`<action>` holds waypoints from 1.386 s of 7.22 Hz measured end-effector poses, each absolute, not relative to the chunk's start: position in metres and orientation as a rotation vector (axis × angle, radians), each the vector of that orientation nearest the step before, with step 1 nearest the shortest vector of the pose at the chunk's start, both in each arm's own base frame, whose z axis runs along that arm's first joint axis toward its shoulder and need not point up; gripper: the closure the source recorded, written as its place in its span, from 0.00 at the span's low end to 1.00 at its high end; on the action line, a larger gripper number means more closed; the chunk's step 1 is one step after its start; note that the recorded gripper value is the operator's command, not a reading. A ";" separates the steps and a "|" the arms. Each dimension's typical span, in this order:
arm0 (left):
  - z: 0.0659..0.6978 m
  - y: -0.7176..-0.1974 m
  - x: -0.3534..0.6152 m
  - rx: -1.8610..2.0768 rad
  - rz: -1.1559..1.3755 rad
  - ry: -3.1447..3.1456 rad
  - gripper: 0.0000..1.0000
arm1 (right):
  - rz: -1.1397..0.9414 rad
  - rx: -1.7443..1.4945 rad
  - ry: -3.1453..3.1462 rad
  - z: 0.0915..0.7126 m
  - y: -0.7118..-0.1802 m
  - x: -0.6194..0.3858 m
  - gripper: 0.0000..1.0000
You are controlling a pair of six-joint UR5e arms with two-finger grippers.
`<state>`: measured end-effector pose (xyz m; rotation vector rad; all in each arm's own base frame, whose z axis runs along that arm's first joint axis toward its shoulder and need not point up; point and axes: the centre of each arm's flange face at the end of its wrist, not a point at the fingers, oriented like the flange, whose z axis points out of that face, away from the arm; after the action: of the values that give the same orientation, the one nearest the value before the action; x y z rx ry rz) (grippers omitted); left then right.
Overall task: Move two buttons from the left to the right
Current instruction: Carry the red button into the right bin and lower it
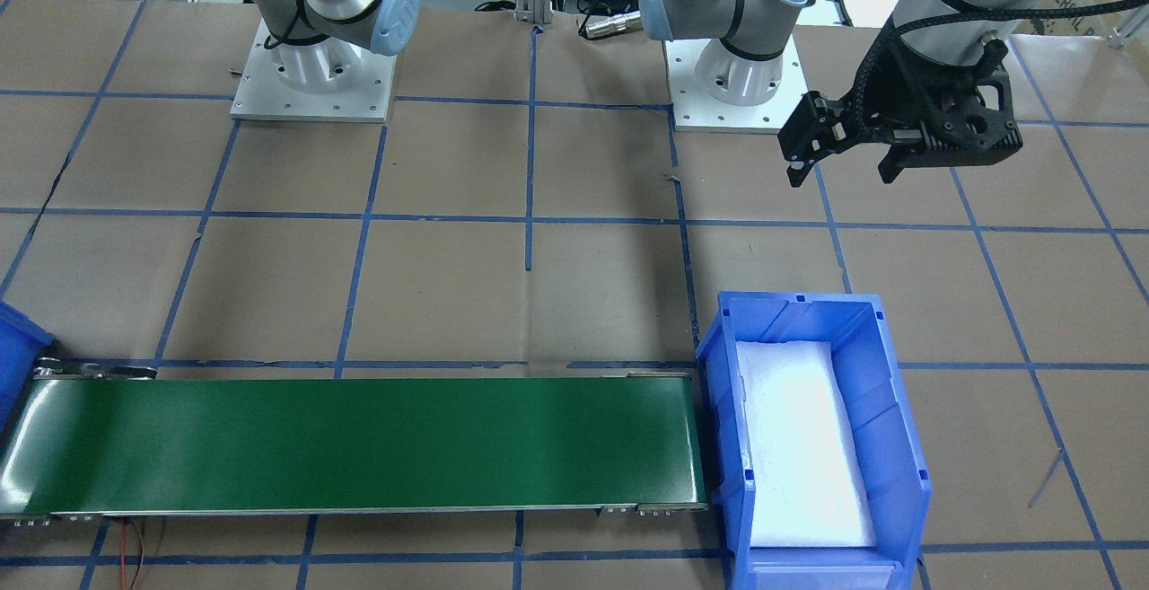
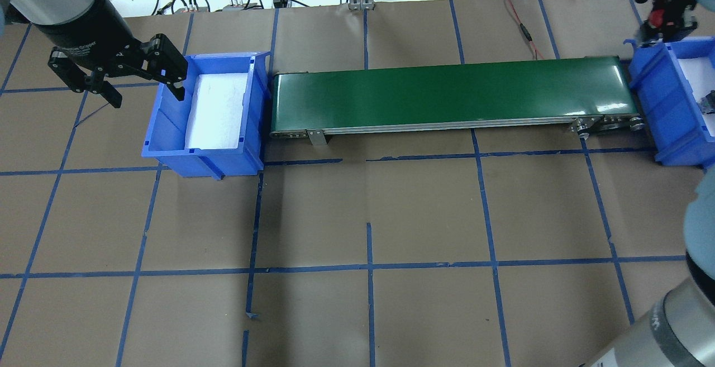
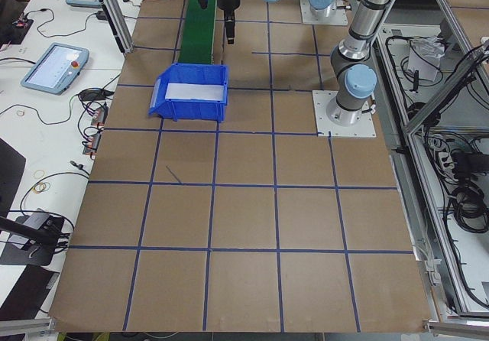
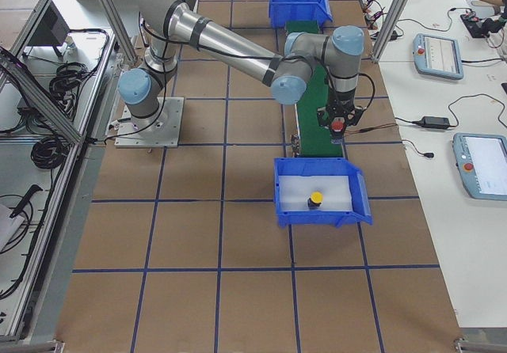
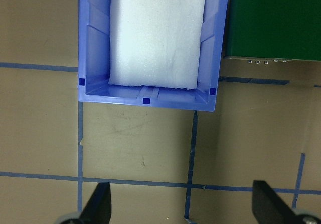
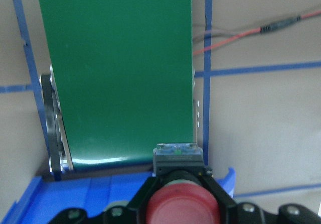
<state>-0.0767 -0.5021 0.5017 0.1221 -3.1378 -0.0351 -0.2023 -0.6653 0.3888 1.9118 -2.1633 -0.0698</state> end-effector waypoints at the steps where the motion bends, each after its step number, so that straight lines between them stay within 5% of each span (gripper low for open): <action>1: 0.502 -0.502 -0.077 0.122 -0.035 -3.138 0.00 | -0.060 1.911 -2.185 0.385 -0.654 -0.239 0.91; 8: 0.502 -0.502 -0.077 0.121 -0.035 -3.138 0.00 | -0.046 2.213 -2.176 0.278 -0.635 -0.324 0.86; 10: 0.502 -0.502 -0.077 0.121 -0.035 -3.138 0.00 | -0.050 2.253 -2.187 0.259 -0.632 -0.321 0.78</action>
<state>-0.0769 -0.5021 0.5019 0.1213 -3.1379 -0.0346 -0.3214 -0.6316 0.2587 2.2535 -2.1866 -0.0497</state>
